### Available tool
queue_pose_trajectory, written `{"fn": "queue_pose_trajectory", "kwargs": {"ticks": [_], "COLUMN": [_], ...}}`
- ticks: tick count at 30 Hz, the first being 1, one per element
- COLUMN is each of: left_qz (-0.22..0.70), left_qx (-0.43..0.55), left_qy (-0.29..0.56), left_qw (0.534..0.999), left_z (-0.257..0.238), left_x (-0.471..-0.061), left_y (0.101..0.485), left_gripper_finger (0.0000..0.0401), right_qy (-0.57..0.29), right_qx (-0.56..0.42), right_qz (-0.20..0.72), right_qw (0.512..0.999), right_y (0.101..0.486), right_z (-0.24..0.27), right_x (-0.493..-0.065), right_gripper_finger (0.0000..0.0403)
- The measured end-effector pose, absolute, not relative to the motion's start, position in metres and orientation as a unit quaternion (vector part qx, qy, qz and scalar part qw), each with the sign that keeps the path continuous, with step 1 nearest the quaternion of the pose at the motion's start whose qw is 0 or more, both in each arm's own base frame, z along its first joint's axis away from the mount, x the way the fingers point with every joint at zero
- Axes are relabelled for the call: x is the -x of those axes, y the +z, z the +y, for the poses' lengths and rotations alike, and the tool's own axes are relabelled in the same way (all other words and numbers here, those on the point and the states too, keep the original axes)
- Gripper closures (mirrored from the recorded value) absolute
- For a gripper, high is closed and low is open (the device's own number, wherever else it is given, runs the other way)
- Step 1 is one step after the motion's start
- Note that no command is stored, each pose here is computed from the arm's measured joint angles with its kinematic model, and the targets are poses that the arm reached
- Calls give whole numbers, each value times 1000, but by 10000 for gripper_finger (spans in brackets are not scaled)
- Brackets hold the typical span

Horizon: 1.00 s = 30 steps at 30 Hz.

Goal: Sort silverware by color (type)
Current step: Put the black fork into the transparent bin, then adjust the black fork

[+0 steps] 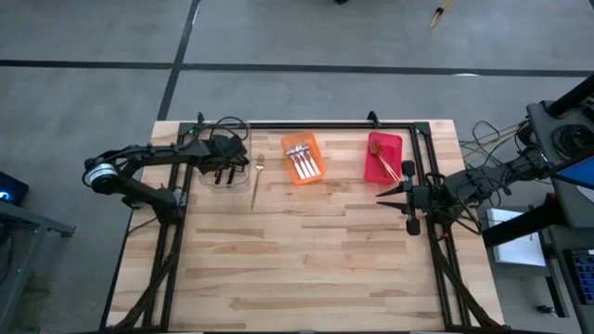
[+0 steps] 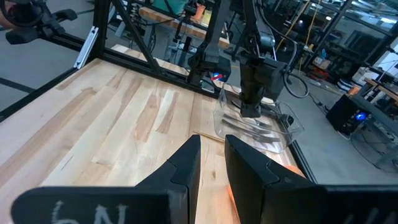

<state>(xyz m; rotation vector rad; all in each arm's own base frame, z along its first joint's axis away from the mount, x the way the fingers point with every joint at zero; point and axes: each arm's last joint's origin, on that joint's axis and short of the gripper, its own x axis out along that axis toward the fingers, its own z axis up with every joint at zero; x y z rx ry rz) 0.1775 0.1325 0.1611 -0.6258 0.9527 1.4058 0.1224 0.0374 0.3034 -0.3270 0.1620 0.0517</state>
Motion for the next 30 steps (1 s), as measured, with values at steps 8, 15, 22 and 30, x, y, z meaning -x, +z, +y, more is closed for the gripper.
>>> {"fn": "queue_pose_trajectory", "kwargs": {"ticks": [8,15,22,30], "left_qz": [406,404,403,403], "left_qx": [268,269,270,270], "left_qy": [622,624,624,625], "left_qw": [614,613,612,612], "left_z": [133,133,133,133], "left_x": [-177,-177,-177,-177], "left_y": [162,162,162,162], "left_gripper_finger": [401,401,383,377], "right_qy": [26,26,26,26], "right_qx": [163,163,163,163], "right_qz": [81,81,81,81], "right_qw": [983,983,983,983], "right_y": [303,303,303,303], "right_z": [37,37,37,37], "right_x": [-122,-122,-122,-122], "right_gripper_finger": [337,337,337,337]}}
